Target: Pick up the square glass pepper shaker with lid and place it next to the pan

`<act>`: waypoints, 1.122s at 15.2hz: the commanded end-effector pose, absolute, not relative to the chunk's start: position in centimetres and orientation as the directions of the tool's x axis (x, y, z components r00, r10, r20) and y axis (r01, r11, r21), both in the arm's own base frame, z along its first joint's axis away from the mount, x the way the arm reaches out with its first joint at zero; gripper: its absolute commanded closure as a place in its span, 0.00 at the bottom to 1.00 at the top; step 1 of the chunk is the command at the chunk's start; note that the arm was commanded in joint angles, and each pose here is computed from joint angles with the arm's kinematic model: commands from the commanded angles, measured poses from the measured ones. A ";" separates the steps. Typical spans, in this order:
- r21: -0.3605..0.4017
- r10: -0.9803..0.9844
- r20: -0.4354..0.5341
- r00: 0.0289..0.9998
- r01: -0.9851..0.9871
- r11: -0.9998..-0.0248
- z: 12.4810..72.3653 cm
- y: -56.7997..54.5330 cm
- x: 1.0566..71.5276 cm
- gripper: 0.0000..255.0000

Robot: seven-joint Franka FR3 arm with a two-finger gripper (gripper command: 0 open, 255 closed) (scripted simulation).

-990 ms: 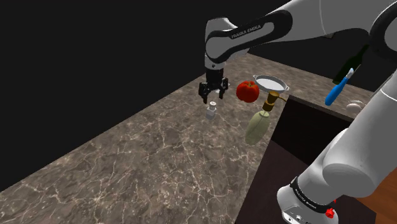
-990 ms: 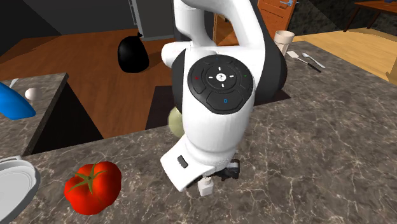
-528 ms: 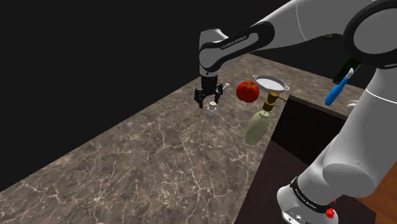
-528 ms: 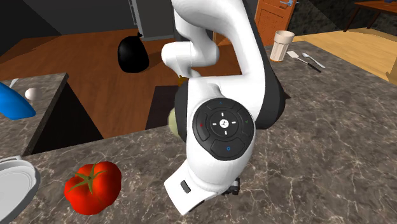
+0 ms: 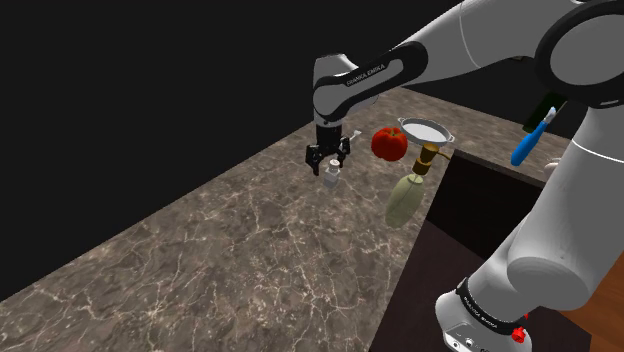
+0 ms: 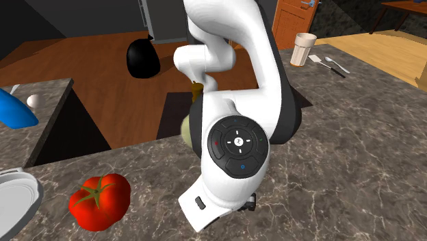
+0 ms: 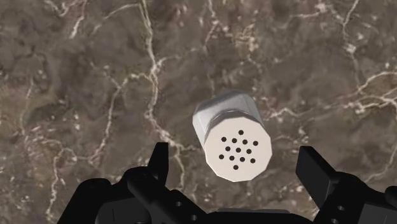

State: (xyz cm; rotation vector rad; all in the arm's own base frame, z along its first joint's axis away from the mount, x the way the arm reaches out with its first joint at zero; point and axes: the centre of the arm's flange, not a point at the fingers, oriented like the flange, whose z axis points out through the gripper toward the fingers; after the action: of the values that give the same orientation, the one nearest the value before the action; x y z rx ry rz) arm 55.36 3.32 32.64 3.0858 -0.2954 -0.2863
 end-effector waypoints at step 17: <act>0.046 -0.191 -0.180 0.965 -0.185 -0.982 35.3 3.3 55.4 1.00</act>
State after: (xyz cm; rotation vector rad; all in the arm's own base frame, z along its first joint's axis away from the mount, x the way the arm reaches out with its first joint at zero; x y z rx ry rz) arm 55.44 3.40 34.83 3.0860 -0.2955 -0.2857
